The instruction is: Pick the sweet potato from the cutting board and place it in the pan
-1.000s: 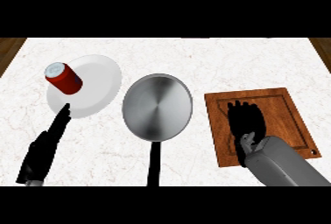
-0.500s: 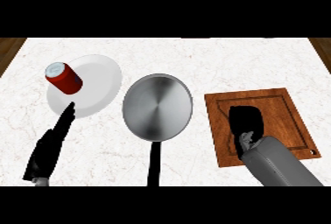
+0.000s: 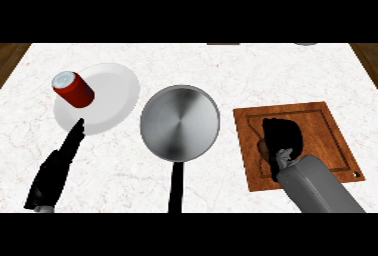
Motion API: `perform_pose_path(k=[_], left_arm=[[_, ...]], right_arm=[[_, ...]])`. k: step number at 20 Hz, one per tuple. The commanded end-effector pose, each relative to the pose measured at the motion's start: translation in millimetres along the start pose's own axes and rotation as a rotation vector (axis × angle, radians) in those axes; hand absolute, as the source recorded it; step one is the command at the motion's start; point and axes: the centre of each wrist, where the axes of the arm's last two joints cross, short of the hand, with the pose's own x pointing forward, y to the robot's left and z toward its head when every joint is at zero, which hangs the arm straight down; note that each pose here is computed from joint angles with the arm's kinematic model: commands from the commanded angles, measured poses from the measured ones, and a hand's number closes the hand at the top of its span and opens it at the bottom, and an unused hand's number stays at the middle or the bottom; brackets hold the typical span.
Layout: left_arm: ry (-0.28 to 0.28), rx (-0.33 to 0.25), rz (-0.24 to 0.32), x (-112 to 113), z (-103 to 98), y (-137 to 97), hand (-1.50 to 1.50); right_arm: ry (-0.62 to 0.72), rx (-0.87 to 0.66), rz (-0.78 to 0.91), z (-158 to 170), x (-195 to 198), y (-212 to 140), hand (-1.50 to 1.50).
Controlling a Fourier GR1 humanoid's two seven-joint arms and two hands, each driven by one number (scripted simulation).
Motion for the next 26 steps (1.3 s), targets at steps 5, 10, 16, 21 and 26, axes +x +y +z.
perform_pose_path(k=[5, 10, 16, 21, 26], left_arm=[[-0.011, 0.017, -0.004, 14.4, -14.5, -10.3, 0.00], [0.012, 0.014, 0.007, -0.2, -6.8, -0.8, 0.00], [-0.006, 0.009, 0.006, 1.3, -7.5, 2.4, 0.00], [-0.001, 0.003, 0.009, 7.1, -9.3, 4.1, 0.00], [0.000, -0.019, -0.004, 6.8, -7.9, 5.4, 0.00]], right_arm=[[-0.121, 0.074, -0.215, -12.4, -44.8, 8.4, 1.50], [-0.172, -0.123, -0.274, 2.2, -107.5, -19.0, 1.50], [-0.326, -0.592, -0.332, 32.8, -112.1, -72.2, 1.50], [-0.465, -0.802, -0.377, 53.6, -88.5, -108.7, 1.50], [-0.565, -0.790, -0.489, 53.2, -31.3, -117.1, 1.50]])
